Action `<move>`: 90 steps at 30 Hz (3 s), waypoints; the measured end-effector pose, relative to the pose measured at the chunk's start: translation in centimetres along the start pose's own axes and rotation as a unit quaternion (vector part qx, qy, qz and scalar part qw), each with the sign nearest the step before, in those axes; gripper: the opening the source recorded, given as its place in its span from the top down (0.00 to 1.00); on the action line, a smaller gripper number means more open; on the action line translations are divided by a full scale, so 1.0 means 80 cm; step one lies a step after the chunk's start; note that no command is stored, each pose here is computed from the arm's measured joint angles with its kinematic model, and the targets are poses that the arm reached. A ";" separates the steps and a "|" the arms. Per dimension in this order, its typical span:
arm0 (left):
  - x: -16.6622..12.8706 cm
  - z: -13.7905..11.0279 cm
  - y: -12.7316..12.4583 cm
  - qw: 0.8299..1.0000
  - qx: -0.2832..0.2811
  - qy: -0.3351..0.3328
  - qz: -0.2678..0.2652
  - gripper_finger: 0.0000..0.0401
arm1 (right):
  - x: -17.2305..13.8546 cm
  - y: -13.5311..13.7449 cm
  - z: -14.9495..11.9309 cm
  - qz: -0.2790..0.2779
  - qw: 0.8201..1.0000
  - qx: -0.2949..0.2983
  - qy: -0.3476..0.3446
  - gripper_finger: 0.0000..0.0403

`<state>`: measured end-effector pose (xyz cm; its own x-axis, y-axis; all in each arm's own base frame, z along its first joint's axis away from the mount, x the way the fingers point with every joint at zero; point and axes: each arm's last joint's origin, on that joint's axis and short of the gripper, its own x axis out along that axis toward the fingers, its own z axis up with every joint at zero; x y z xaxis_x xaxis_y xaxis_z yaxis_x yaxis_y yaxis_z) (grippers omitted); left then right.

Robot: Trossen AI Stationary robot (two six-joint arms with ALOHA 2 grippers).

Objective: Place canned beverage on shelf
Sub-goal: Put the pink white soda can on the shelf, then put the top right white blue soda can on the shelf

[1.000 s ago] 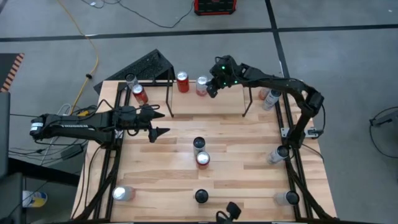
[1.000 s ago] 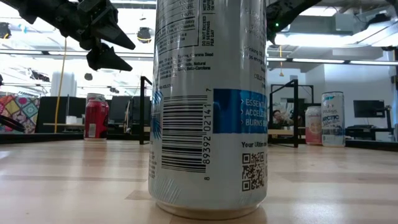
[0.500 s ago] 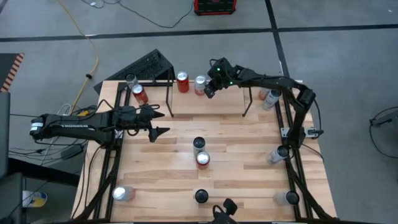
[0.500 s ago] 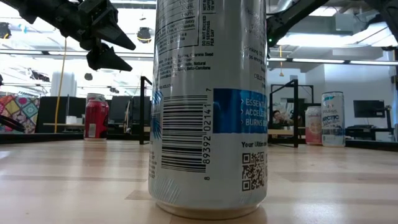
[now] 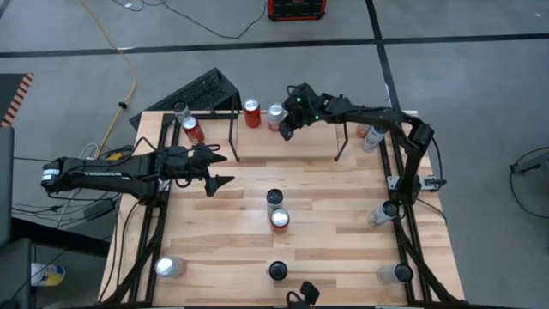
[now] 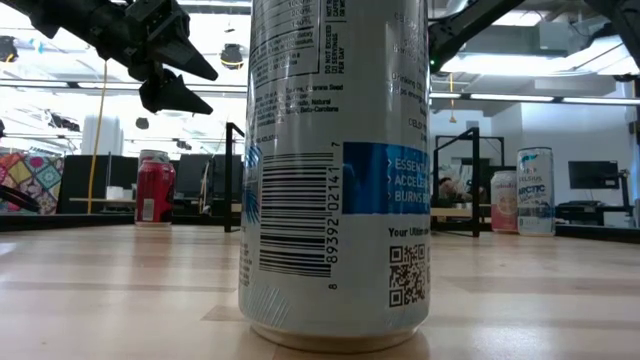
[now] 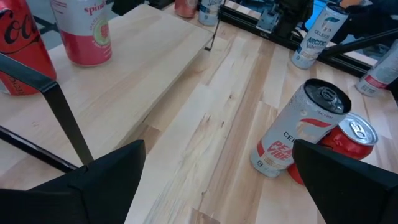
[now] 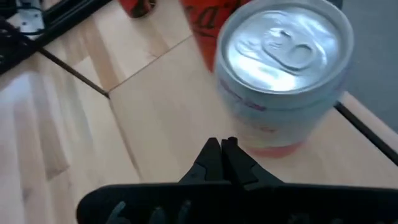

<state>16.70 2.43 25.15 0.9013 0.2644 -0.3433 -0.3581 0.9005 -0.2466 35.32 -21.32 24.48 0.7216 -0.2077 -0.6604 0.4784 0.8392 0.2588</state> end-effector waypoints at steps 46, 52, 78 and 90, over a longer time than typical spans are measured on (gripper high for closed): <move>0.000 0.000 0.000 1.000 -0.008 0.000 0.000 0.02 | -0.002 -0.001 0.017 -0.031 0.997 0.000 -0.073 1.00; 0.000 0.000 0.000 1.000 -0.011 0.000 0.000 0.02 | -0.002 -0.001 0.018 -0.043 0.996 0.004 -0.081 1.00; -0.044 0.058 -0.016 0.999 0.003 0.028 -0.020 0.02 | -0.174 0.125 -0.009 0.009 0.995 -0.102 -0.022 1.00; -0.044 0.052 -0.018 0.997 0.073 -0.012 -0.004 0.02 | -0.306 0.192 -0.061 0.038 0.989 -0.128 -0.069 1.00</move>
<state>15.08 1.66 30.48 0.9103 0.2641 -0.3188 -0.3132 0.9430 -0.1130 22.59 -0.93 41.18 0.8203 -0.1917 -0.5388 0.2910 0.9510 0.1048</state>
